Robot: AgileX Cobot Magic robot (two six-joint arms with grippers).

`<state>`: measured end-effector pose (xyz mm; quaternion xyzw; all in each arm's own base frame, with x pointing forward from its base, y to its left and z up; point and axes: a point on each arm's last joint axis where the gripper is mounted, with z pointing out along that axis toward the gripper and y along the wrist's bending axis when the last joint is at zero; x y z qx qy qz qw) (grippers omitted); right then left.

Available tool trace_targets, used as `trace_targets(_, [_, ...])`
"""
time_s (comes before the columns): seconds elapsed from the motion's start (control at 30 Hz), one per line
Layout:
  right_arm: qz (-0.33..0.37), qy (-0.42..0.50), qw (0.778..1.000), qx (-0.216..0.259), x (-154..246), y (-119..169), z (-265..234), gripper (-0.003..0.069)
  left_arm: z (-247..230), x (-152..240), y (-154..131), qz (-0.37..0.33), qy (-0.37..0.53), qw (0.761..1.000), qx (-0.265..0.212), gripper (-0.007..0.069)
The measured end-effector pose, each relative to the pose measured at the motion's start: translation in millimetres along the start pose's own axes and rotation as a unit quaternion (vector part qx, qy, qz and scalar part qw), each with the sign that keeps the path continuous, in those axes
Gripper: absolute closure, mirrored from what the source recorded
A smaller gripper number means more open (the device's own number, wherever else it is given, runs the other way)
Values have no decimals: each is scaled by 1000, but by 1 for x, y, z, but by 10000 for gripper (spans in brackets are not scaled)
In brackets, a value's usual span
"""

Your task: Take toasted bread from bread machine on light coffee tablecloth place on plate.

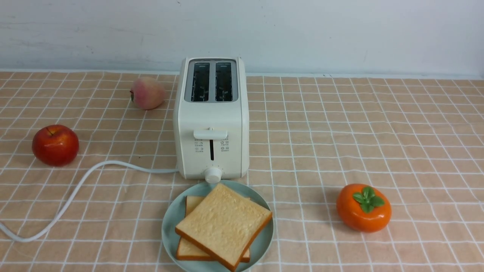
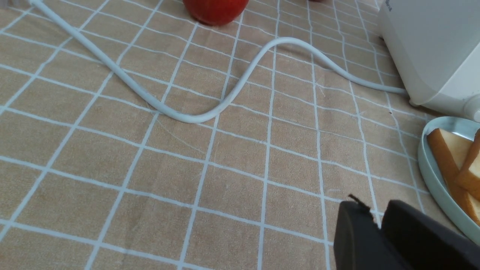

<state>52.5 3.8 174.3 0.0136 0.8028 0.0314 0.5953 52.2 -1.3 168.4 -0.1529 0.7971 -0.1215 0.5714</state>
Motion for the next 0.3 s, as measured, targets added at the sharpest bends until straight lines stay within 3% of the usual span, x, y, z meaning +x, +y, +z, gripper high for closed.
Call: trace_targets(0.3, [0,0,1000,0,0,0,0,470,0,0,0,0,0,1000,0,515])
